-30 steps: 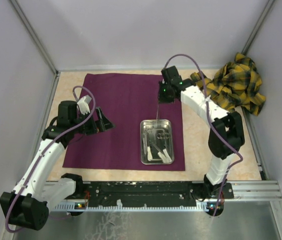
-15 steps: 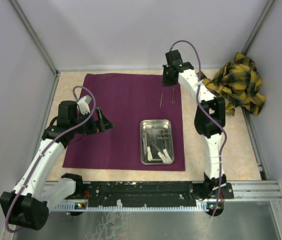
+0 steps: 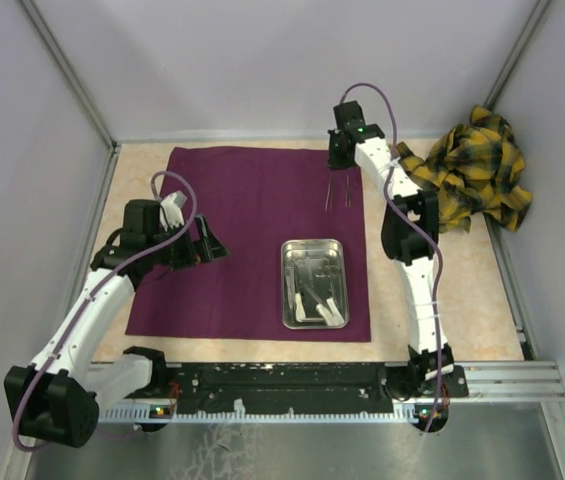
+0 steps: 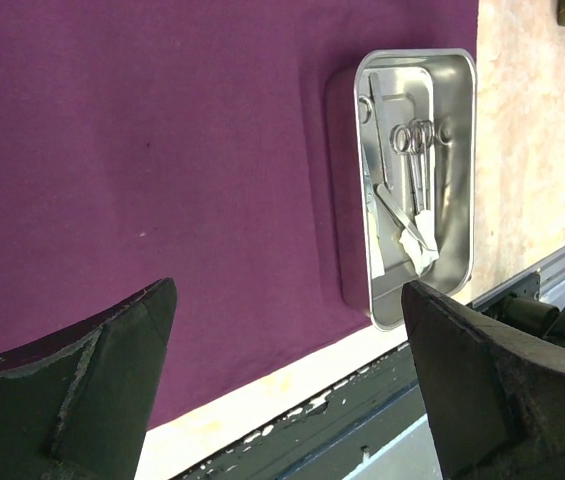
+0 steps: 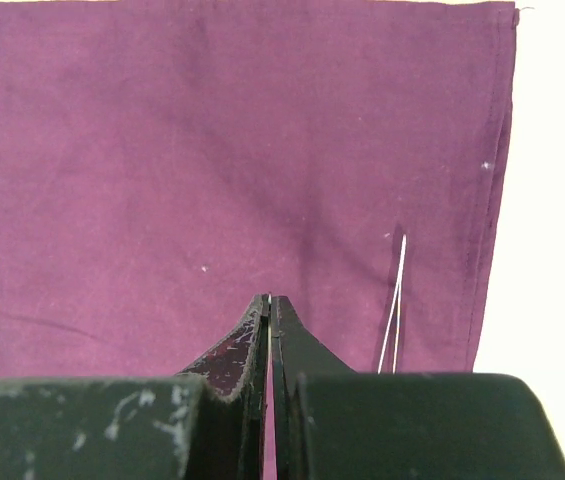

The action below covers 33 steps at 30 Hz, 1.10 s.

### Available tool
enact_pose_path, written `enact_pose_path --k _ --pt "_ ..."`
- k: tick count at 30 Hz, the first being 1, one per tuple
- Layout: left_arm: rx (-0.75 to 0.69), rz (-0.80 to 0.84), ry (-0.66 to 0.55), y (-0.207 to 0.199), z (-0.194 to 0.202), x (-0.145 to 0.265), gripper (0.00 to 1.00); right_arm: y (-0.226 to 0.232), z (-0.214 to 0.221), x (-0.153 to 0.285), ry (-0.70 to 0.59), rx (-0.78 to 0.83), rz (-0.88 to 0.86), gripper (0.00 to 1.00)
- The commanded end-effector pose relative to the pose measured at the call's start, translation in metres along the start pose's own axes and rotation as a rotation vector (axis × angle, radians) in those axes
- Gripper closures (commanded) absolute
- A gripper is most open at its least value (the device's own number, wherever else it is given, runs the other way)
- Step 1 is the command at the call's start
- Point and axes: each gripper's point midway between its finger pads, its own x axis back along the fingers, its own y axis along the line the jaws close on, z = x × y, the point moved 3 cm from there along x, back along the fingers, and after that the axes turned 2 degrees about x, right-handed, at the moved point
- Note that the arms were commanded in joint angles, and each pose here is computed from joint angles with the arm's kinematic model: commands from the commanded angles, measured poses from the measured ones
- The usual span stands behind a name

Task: Open and lay out the surgical kit
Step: Place the medical item in the surgical kit.

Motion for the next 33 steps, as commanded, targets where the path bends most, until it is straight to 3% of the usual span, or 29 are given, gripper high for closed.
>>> enact_pose_path --k 1,33 --pt "-0.024 -0.010 -0.018 0.001 -0.008 -0.003 0.00 -0.003 -0.026 -0.004 -0.081 0.017 -0.016 1.00" --pt "-0.013 -0.035 -0.006 0.012 -0.010 -0.015 0.00 -0.014 -0.018 -0.051 -0.086 -0.007 -0.016 1.00"
